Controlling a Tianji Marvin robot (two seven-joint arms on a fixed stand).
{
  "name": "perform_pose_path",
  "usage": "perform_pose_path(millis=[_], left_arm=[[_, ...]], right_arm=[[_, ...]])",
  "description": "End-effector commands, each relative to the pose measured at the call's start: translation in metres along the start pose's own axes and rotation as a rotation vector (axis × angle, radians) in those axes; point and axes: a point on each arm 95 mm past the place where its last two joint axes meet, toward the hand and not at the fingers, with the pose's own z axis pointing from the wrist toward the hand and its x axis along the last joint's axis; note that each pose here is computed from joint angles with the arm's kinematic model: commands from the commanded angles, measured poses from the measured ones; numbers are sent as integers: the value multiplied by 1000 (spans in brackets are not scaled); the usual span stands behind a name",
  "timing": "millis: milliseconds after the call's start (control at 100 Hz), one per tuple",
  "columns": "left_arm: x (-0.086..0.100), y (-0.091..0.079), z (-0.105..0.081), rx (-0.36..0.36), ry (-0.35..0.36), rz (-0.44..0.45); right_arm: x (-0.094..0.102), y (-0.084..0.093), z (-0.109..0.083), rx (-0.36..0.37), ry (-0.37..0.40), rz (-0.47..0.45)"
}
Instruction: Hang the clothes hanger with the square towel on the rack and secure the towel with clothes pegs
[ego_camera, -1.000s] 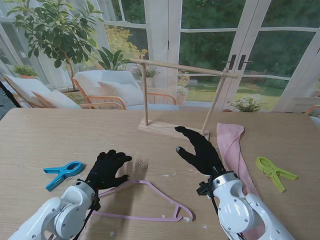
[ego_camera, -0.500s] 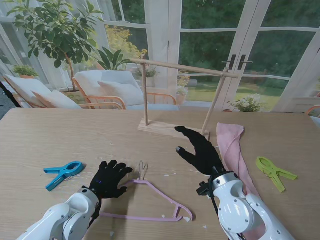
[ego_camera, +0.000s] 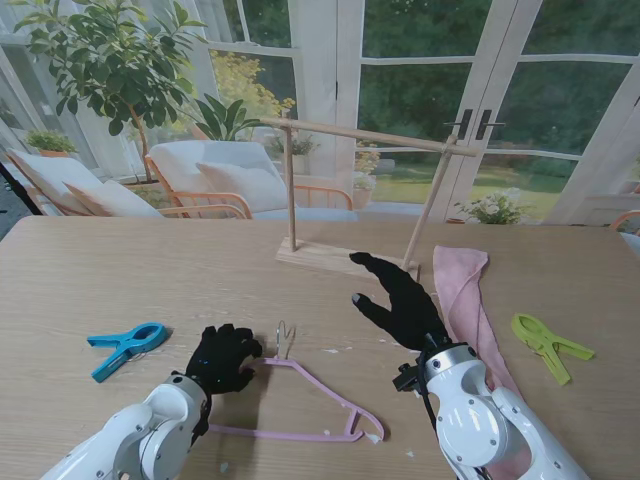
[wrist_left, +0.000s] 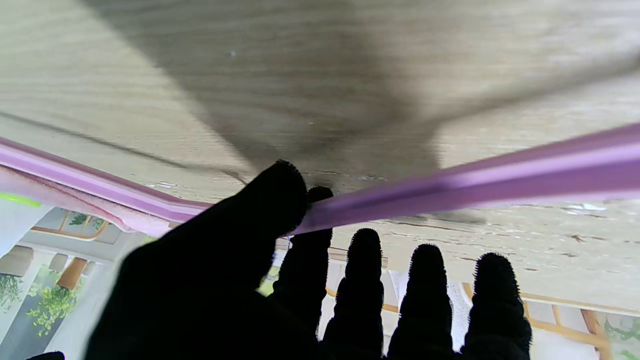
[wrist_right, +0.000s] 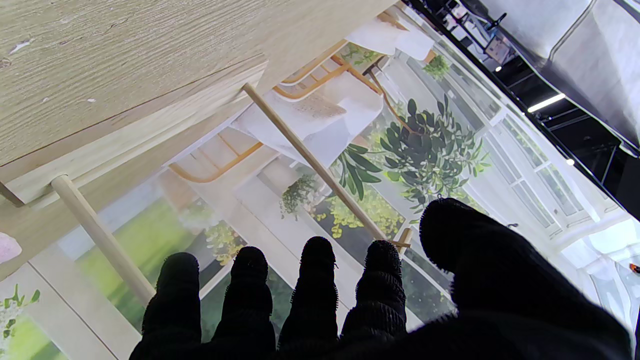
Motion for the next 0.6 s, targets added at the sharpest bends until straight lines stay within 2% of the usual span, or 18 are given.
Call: perform_pose_path(millis=[0, 280, 590], left_arm=[[6, 2, 1, -14, 2, -8], [9, 1, 2, -7, 7, -54], [9, -19, -9, 29, 33, -181]], right_arm=[[3, -3, -2, 11, -1, 11], [3, -4, -1, 13, -5, 9], [3, -5, -1, 15, -7, 8]])
